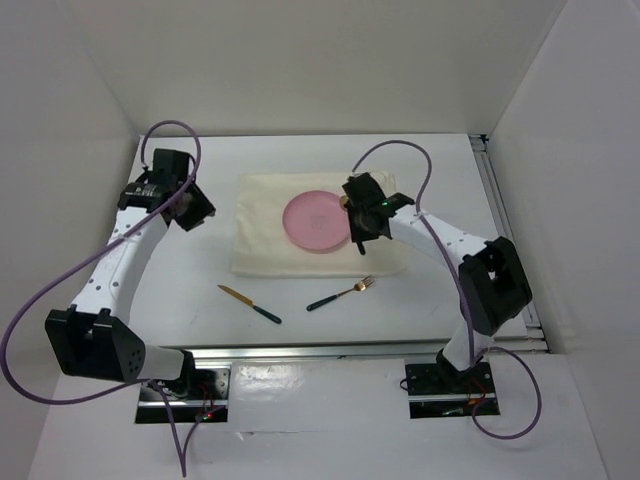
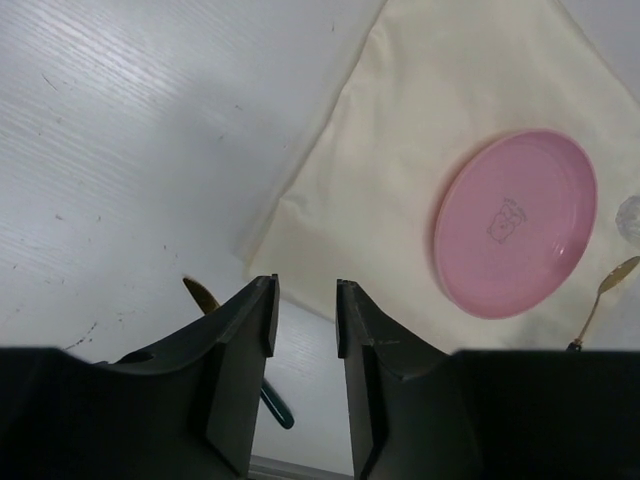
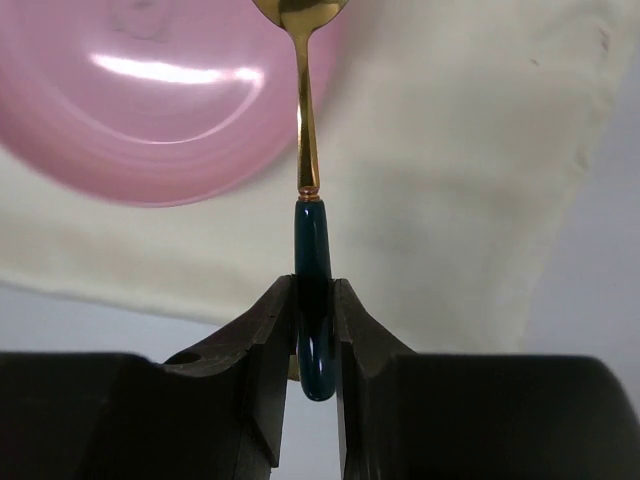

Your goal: Set the dinner table for one person

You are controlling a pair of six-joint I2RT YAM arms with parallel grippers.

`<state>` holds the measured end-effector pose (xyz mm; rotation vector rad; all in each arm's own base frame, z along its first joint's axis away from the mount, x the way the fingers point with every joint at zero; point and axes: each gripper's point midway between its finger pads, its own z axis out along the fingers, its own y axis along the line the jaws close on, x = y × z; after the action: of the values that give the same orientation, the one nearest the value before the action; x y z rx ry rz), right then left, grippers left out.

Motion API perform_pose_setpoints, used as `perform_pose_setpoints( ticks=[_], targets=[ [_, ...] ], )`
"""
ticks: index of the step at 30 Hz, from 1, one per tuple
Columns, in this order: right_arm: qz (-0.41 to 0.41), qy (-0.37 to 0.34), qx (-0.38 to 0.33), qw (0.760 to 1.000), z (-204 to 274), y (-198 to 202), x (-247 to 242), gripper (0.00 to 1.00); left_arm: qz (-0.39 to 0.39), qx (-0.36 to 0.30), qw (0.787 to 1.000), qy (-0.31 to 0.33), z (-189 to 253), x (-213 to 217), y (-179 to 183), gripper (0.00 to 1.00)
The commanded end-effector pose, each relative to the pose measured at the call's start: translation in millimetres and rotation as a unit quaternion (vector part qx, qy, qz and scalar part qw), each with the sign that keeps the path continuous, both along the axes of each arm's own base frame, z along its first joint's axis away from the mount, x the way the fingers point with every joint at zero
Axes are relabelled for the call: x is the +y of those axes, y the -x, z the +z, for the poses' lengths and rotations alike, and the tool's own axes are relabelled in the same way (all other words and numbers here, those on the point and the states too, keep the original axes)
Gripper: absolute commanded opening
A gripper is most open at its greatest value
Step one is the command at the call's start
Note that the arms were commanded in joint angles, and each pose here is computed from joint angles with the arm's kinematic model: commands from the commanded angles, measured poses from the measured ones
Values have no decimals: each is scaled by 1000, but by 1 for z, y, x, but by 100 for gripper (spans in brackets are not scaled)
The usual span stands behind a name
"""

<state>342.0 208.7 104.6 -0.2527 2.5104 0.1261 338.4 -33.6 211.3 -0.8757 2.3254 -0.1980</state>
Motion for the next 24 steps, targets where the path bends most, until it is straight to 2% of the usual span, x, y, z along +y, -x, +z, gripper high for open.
perform_pose_setpoints(
  ticks=[1, 5, 11, 14, 15, 17, 20, 24],
  targets=[
    [-77, -10, 36, 996, -15, -2, -30, 5, -40, 7, 999, 13, -14, -20, 5, 49],
    [-106, -4, 54, 993, -37, -17, -48, 5, -59, 32, 998, 13, -35, -35, 14, 58],
    [-142, -12, 50, 989, -54, -44, -59, 7, -59, 37, 998, 12, -38, -35, 16, 58],
    [-161, 1, 50, 986, -64, -50, -66, 19, -66, 38, 997, 16, -40, -40, 14, 58],
    [-167, -2, 43, 985, -60, -55, -66, 38, -70, 38, 997, 16, -40, -43, 15, 58],
    [-167, -2, 43, 985, -60, -55, -66, 58, -70, 43, 996, 15, -41, -42, 17, 59],
    [-168, -3, 25, 986, -43, -52, -66, 67, -70, 50, 996, 14, -46, -42, 20, 70],
    [-143, -24, -12, 989, -7, -45, -52, 67, -66, 62, 996, 15, -55, -41, 25, 70]
  ],
)
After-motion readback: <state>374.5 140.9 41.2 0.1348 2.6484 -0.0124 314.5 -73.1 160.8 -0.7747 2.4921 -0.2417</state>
